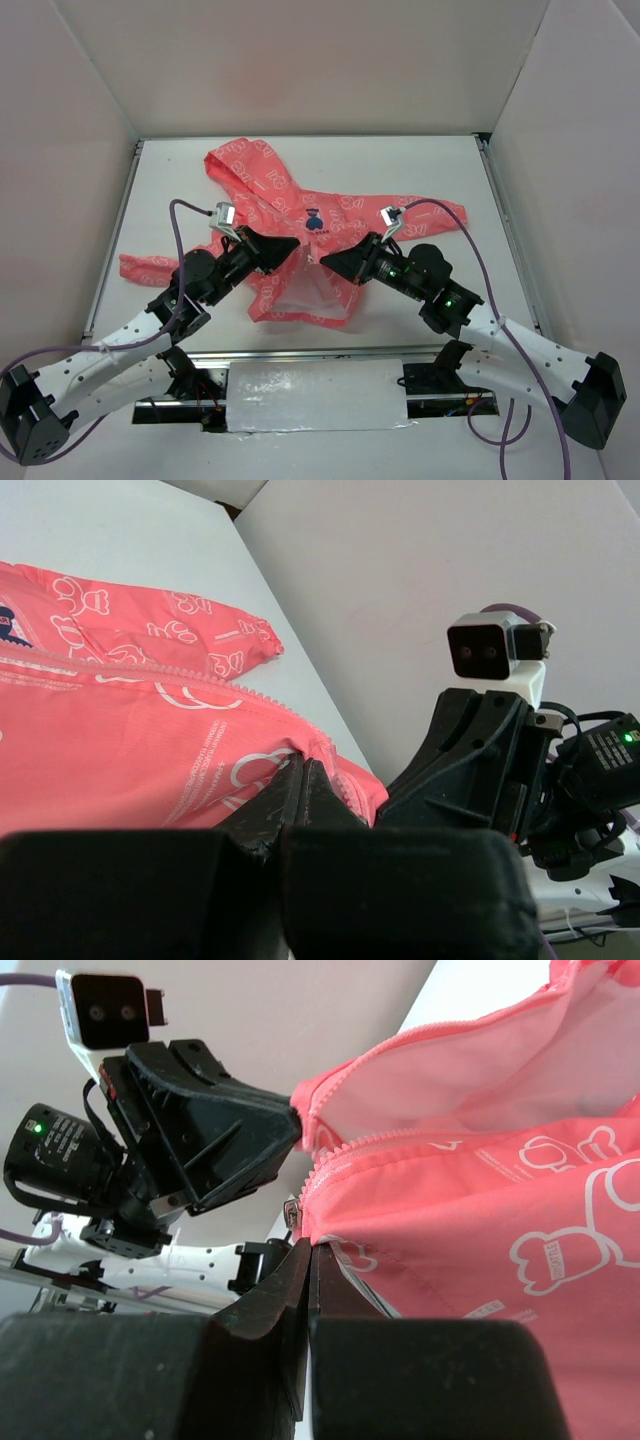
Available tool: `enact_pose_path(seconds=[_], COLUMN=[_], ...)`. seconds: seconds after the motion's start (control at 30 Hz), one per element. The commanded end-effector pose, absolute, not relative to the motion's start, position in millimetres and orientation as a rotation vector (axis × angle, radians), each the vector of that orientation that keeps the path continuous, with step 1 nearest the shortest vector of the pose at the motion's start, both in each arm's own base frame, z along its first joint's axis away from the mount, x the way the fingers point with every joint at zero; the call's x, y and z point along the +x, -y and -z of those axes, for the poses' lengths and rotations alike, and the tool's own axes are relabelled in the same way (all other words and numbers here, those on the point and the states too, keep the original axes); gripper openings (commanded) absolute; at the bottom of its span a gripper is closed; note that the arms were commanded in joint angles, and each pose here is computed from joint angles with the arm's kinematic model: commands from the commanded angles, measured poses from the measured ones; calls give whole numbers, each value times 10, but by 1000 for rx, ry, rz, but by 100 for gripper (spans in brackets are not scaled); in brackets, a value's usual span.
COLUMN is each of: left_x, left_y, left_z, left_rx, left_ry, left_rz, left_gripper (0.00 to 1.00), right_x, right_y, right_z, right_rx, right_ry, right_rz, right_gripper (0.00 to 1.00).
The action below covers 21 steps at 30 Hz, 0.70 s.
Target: Zip up the jacket
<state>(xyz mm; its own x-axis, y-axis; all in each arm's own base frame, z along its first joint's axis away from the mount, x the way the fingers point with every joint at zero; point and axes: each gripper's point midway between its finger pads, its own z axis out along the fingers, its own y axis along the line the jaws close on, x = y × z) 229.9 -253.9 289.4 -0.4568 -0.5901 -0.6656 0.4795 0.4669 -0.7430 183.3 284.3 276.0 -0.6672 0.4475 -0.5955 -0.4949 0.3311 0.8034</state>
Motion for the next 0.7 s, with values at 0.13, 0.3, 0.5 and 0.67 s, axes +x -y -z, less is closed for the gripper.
enact_pose_path(seconds=[0.13,0.3,0.5,0.67], left_x=[2165,2150,2153,2172], left_y=[2564,2585,2588,2607], left_z=[-3176,-3177,-3134,-3080], left_rx=[-32,-21,-22,-25], left_ry=[-1520,-1524,-1534,-1549], left_rz=[1320,1329,1327,1323], left_gripper=[0,0,0,0], right_x=[1889,1919,1925,1932], right_y=[-2783,-2797,-2796,-2798], right_z=[-3088,-3105,-3118,-3116], right_rx=[-51,-57,-47,-49], right_ry=[-1686,-1687,-1675,-1682], right_rz=[-1485,-1489,-1497,-1490], right_gripper=[0,0,0,0])
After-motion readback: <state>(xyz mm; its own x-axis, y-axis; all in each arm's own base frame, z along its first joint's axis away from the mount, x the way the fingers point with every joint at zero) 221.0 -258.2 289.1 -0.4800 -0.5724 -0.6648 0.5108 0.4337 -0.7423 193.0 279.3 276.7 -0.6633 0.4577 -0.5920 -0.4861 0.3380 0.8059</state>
